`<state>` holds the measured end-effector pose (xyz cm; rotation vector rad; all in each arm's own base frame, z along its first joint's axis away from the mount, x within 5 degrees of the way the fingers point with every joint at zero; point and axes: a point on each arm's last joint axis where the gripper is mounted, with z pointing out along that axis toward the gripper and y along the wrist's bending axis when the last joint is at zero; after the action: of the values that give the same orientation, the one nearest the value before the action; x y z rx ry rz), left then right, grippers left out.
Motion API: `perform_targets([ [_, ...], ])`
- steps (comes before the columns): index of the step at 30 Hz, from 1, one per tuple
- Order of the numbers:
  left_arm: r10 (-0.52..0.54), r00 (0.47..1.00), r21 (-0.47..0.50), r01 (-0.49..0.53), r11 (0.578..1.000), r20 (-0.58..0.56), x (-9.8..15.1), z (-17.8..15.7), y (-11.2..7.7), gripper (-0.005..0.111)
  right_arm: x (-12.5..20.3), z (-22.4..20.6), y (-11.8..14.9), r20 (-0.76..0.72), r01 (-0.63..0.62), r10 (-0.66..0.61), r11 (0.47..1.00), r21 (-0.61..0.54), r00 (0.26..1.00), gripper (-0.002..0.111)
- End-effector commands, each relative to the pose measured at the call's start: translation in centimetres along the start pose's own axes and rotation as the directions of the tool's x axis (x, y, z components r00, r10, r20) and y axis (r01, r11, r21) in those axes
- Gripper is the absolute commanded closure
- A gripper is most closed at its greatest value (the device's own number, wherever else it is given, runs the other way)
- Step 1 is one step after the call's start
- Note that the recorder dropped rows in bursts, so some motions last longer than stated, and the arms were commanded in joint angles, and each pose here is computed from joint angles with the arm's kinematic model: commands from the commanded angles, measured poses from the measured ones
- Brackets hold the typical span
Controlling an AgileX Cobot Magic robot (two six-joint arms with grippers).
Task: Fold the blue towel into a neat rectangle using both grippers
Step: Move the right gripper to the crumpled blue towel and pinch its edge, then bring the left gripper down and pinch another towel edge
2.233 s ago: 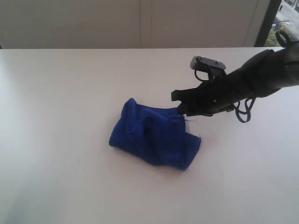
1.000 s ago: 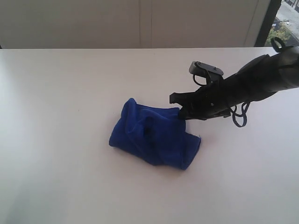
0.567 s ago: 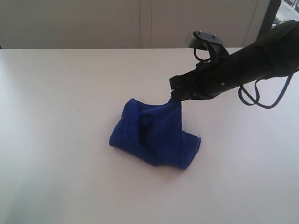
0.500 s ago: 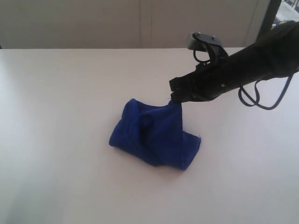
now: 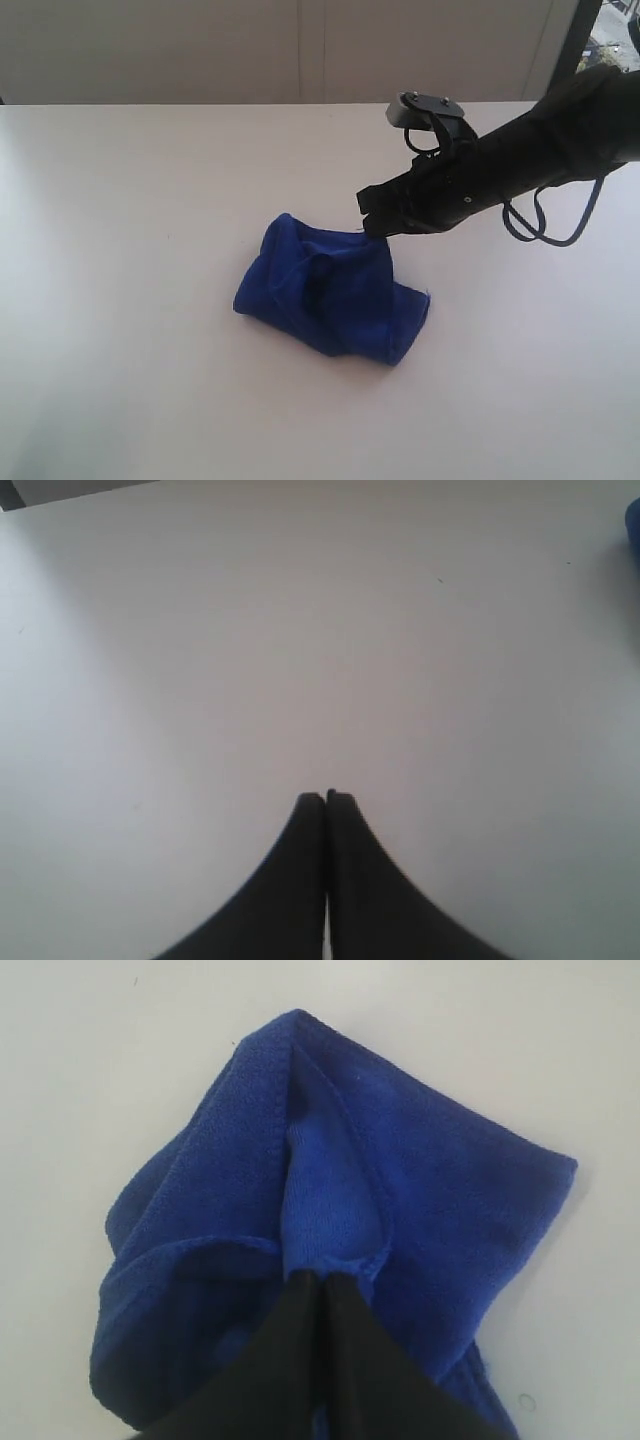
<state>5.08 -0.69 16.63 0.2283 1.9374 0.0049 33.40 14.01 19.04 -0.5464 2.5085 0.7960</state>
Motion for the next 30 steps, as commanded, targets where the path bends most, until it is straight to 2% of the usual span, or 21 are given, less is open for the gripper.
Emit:
perform_targets([
  [1, -0.021, 0.994, -0.012, 0.022, 1.0, 0.108, -0.8, 0.0, 0.1, 0.107, 0.2, 0.1, 0.1, -0.006, 0.005, -0.005, 1.0, -0.007, 1.0, 0.108],
  [2, -0.06, 0.988, -0.008, 0.062, 0.998, 0.14, -1.1, 0.0, 0.1, 0.107, 0.2, 0.1, 0.1, -0.006, 0.005, -0.005, 1.0, -0.007, 1.0, 0.108],
  [8, -0.12, 0.948, -0.014, 0.13, 0.991, 0.296, -2.5, -0.4, 0.5, 0.107, 0.2, 0.1, 0.1, -0.006, 0.005, -0.005, 1.0, -0.007, 1.0, 0.108],
  [12, -0.136, 0.93, -0.012, 0.149, 0.989, 0.342, -2.9, -0.5, 0.6, 0.107, 0.2, 0.1, 0.1, -0.006, 0.005, -0.005, 1.0, -0.007, 1.0, 0.108],
  [13, -0.195, 0.916, 0.01, 0.205, 0.979, 0.351, -3.0, -0.5, 0.6, 0.107, 0.2, 0.1, 0.1, -0.006, 0.005, -0.005, 1.0, -0.007, 1.0, 0.108],
  [14, -0.313, 0.883, 0.056, 0.314, 0.948, 0.349, -3.0, -0.5, 0.5, 0.107, 0.2, 0.1, 0.1, -0.006, 0.005, -0.005, 1.0, -0.007, 1.0, 0.108],
  [15, -0.371, 0.866, 0.078, 0.367, 0.927, 0.334, -2.9, -0.5, 0.5, 0.107, 0.2, 0.1, 0.1, -0.006, 0.005, -0.005, 1.0, -0.007, 1.0, 0.108],
  [17, -0.377, 0.89, 0.073, 0.371, 0.926, 0.255, -2.3, -0.3, 0.3, 0.107, 0.2, 0.1, 0.1, -0.006, 0.005, -0.005, 1.0, -0.007, 1.0, 0.108],
  [19, -0.378, 0.906, 0.076, 0.37, 0.926, 0.19, -3.1, -0.8, 0.2, 0.107, 0.2, 0.1, 0.1, -0.006, 0.005, -0.005, 1.0, -0.007, 1.0, 0.108],
  [22, -0.378, 0.92, 0.075, 0.372, 0.925, 0.105, -6.3, -1.7, 0.4, 0.107, 0.2, 0.1, 0.0, 0.001, 0.003, -0.003, 1.0, 0.001, 1.0, 0.108],
  [24, -0.371, 0.929, 0.064, 0.371, 0.927, -0.009, -8.9, -1.7, 0.5, 0.107, 0.1, 0.0, 0.0, 0.004, -0.006, 0.006, 1.0, 0.003, 1.0, 0.108],
  [27, -0.263, 0.936, 0.086, 0.289, 0.953, -0.232, -12.6, -0.4, 0.6, 0.107, 0.0, 0.0, 0.0, 0.004, -0.051, 0.051, 0.999, 0.0, 0.999, 0.108],
  [30, -0.122, 0.899, 0.217, 0.231, 0.948, -0.422, -15.6, 2.8, 0.0, 0.107, 0.0, 0.0, 0.0, 0.004, -0.069, 0.069, 0.998, 0.001, 0.998, 0.108],
])
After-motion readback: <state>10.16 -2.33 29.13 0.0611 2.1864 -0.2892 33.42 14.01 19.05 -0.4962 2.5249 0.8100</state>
